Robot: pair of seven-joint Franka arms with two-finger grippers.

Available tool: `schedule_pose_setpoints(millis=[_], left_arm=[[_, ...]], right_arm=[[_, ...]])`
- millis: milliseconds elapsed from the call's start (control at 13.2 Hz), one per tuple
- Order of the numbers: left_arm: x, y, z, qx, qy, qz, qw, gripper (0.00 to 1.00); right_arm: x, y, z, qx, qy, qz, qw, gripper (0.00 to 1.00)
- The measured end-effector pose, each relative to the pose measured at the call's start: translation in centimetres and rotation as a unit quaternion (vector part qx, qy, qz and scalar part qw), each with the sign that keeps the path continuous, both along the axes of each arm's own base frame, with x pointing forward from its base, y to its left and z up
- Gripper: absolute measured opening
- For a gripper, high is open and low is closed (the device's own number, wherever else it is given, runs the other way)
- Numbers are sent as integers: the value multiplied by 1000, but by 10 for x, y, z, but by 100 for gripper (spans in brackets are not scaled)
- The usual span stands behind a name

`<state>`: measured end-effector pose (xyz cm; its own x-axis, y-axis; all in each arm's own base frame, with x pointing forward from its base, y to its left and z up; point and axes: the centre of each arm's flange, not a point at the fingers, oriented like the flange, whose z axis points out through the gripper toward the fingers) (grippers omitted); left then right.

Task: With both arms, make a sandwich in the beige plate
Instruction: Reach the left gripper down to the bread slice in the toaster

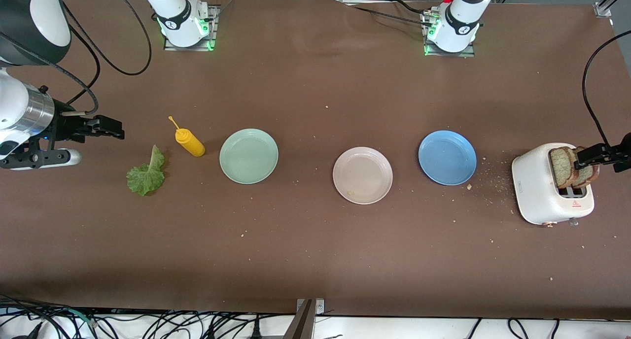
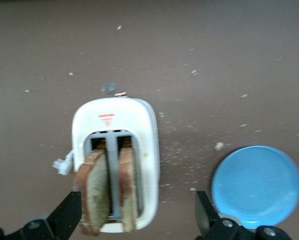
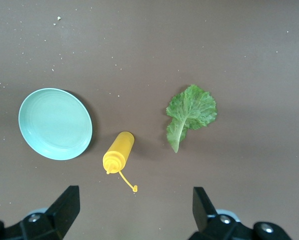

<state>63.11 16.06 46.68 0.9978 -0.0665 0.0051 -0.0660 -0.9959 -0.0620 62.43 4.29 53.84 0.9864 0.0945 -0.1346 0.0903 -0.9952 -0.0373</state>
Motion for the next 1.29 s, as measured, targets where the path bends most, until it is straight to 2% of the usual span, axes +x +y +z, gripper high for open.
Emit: schedule_pose_setpoints(millis=[152,379,682,758,909,1061,1288], left_arm=[[1,-1,-22,10,20,-8,1000,100],[-7,-4,-53,3,49,-5,999,100],[-12,-6,-76,4,56,-5,998,100],[-13,-4,-81,16,61,-11,998,93],[-14,-2,-89,47,75,-26,996,71],[-14,-4,-92,52,79,-31,995,47],[-14,-4,-92,53,79,-27,995,17]], right_arm=[[0,0,0,0,0,0,1000,100],[0,0,0,0,0,0,1000,100],[0,0,0,0,0,0,1000,100],[0,0,0,0,0,0,1000,100],[0,0,0,0,0,0,1000,100],[0,0,0,0,0,0,1000,100],[0,0,0,0,0,0,1000,100]])
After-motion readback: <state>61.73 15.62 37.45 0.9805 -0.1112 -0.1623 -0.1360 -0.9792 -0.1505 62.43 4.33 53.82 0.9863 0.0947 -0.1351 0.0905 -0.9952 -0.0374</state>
